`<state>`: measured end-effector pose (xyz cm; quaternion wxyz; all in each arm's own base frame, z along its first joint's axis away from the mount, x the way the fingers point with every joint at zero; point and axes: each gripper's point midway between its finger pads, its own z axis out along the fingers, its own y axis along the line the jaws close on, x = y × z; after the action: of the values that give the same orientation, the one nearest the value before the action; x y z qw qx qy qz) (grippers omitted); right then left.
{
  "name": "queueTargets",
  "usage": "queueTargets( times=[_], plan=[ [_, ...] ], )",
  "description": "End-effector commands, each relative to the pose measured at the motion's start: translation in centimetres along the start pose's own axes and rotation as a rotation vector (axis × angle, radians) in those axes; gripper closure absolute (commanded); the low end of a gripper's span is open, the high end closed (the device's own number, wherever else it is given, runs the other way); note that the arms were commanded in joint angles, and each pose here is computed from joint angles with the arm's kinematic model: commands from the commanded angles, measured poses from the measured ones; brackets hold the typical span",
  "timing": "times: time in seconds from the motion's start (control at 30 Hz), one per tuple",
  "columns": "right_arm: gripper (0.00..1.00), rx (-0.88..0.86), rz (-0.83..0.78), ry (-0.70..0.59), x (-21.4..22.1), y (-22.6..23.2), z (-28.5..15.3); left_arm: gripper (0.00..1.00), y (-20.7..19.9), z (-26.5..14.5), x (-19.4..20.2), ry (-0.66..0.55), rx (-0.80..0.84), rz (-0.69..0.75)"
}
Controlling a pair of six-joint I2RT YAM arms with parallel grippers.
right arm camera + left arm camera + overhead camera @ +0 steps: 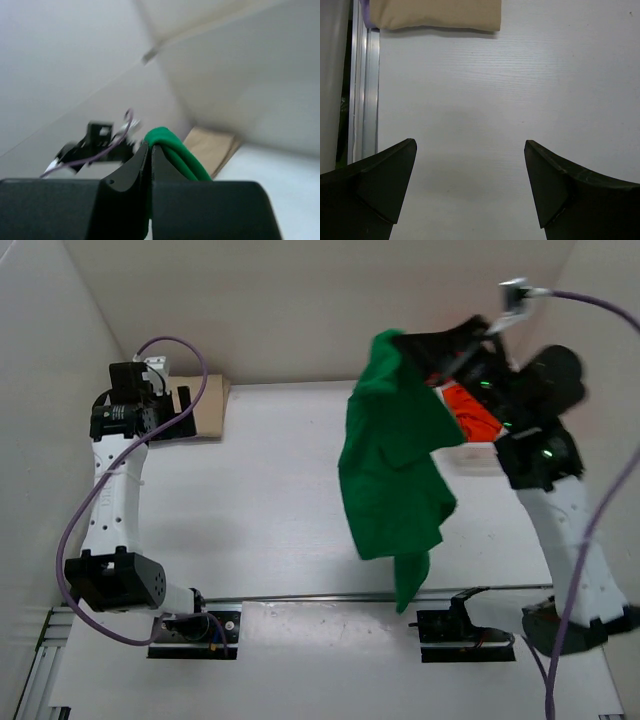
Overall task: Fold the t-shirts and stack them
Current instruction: Move the tshirt to the center of the board
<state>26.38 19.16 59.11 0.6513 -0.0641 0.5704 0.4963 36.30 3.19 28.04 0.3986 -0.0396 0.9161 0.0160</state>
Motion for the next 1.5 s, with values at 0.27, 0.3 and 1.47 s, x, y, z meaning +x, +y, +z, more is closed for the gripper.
queueTargets(
  times=[0.27, 0.3, 1.47],
  plan=[
    [0.46, 0.726, 0.469, 0.520, 24.1, -19.2, 5.1, 0.00, 1.5, 0.0, 1.5, 0.048, -0.043, -0.025],
    [0.43, 0.826, 0.486, 0.590, 26.3, -23.6, 3.6, 0.00, 1.3, 0.0, 1.8, 0.059, -0.031, -0.026],
    [1.00, 0.344, 0.010, 1.689, 53.9, -16.2, -18.7, 0.90, -9.0, 19.2, 18.7, 0.618, -0.057, 0.373]
  ],
)
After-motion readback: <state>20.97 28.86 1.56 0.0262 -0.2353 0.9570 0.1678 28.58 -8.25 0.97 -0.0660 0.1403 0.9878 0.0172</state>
